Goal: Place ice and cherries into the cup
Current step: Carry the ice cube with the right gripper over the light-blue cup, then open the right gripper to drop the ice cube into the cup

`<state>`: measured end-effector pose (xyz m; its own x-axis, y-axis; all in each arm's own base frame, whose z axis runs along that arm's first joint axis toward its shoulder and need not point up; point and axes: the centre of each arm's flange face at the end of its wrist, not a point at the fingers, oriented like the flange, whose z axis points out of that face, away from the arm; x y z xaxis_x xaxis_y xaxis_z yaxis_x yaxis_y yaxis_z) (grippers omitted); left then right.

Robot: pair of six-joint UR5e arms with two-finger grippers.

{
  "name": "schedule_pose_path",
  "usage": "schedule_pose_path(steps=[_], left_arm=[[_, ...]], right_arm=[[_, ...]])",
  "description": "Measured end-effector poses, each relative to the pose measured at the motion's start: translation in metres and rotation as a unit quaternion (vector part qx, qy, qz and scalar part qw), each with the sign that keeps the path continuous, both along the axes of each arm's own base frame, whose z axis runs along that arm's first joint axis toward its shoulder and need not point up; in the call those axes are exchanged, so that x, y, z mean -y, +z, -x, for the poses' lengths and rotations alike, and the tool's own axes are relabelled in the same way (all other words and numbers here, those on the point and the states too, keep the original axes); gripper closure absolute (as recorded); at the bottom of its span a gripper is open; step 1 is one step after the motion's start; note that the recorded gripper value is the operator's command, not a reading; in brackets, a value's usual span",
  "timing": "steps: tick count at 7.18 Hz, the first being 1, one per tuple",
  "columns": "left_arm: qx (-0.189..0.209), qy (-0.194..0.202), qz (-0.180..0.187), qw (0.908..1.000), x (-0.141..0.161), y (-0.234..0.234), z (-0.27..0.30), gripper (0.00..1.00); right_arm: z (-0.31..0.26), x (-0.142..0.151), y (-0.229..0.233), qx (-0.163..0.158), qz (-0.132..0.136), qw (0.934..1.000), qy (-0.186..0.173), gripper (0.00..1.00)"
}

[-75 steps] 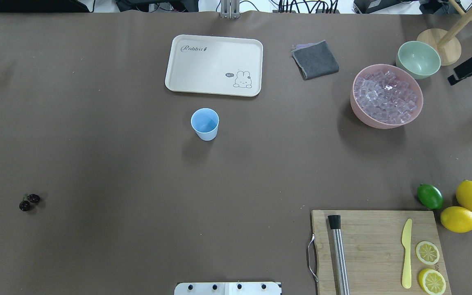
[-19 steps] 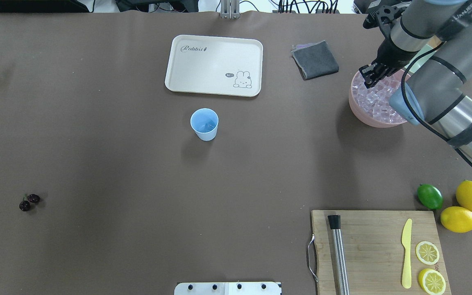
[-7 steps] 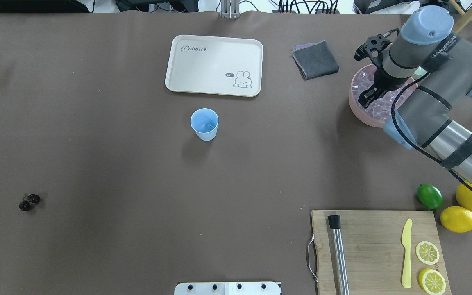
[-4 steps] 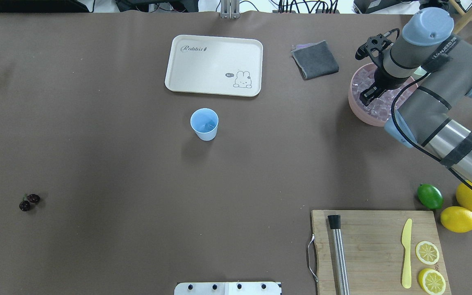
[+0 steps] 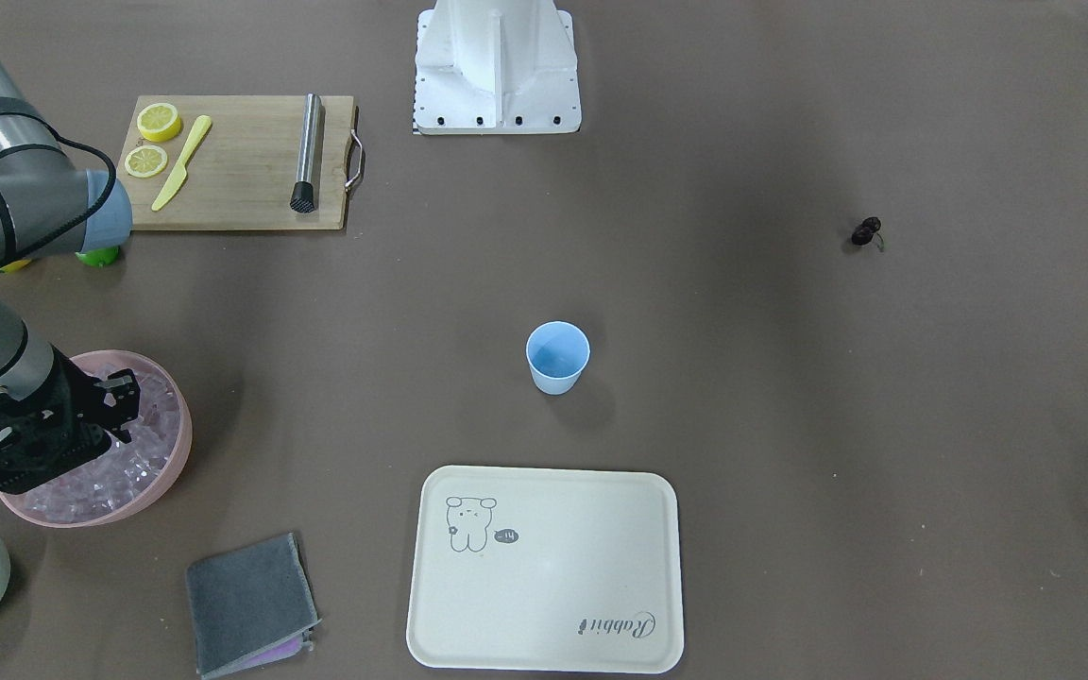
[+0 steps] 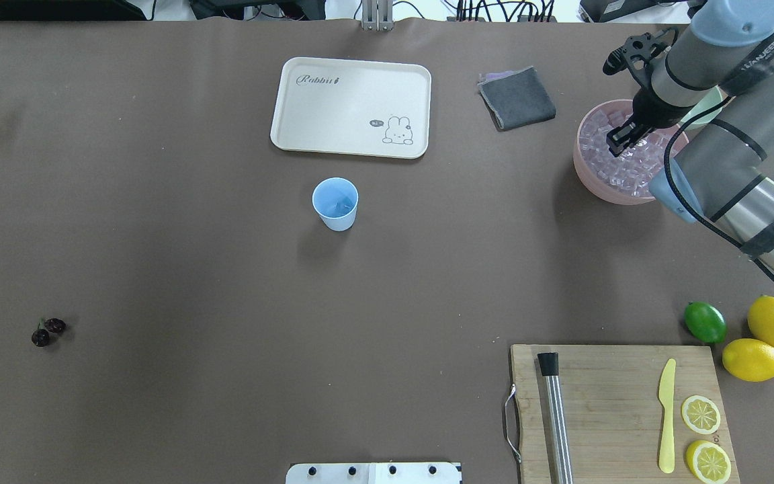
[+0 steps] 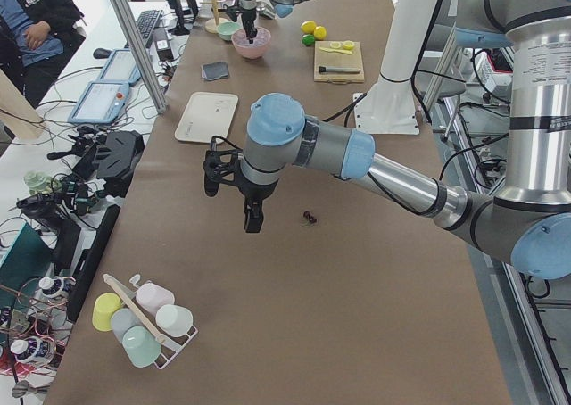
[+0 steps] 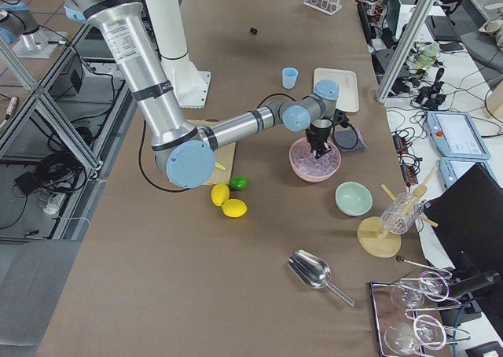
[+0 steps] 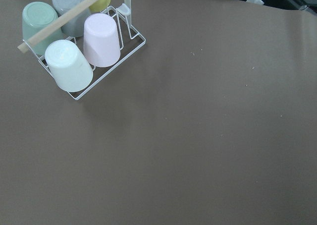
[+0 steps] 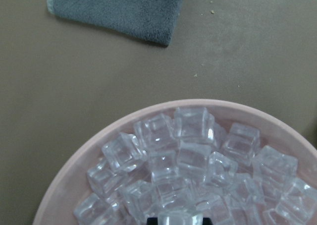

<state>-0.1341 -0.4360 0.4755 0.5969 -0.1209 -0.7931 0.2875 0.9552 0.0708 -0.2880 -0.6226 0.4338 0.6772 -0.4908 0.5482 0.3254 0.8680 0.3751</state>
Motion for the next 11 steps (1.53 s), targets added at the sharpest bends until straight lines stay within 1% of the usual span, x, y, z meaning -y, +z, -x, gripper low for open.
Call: schedule_pose_path(steps=[1, 2, 3, 5, 6, 7, 8, 9, 10, 11], left_arm=[[0.000, 0.000, 0.000, 1.0000, 0.000, 0.000, 0.000, 0.02], [0.000, 0.000, 0.001, 1.0000, 0.000, 0.001, 0.000, 0.02], [0.000, 0.000, 0.001, 1.0000, 0.001, 0.002, 0.000, 0.02], [-0.001, 0.000, 0.004, 1.0000, 0.001, 0.004, 0.000, 0.02], [-0.001, 0.000, 0.005, 1.0000, 0.002, 0.005, 0.000, 0.02], [-0.001, 0.001, 0.007, 1.0000, 0.002, 0.007, 0.000, 0.02], [-0.001, 0.001, 0.008, 1.0000, 0.003, 0.009, 0.000, 0.02], [-0.001, 0.001, 0.008, 1.0000, 0.003, 0.010, 0.001, 0.02], [-0.001, 0.001, 0.009, 1.0000, 0.003, 0.011, 0.001, 0.02], [-0.002, 0.001, 0.010, 0.9999, 0.003, 0.012, 0.001, 0.02]], right_arm=[[0.001, 0.005, -0.037, 0.001, 0.014, 0.9998, 0.011, 0.82], [0.017, 0.009, -0.089, 0.006, 0.038, 0.9987, 0.033, 0.82], [0.050, 0.004, -0.144, 0.017, 0.065, 0.9960, 0.059, 0.82], [0.138, -0.029, -0.244, 0.045, 0.110, 0.9871, 0.107, 0.82], [0.193, -0.046, -0.293, 0.050, 0.130, 0.9819, 0.129, 0.82], [0.250, -0.068, -0.334, 0.047, 0.143, 0.9779, 0.146, 0.81], [0.292, -0.096, -0.357, 0.050, 0.146, 0.9760, 0.153, 0.81], [0.314, -0.112, -0.364, 0.057, 0.144, 0.9752, 0.158, 0.79], [0.325, -0.119, -0.359, 0.059, 0.141, 0.9750, 0.162, 0.73], [0.329, -0.121, -0.350, 0.058, 0.137, 0.9753, 0.164, 0.49]])
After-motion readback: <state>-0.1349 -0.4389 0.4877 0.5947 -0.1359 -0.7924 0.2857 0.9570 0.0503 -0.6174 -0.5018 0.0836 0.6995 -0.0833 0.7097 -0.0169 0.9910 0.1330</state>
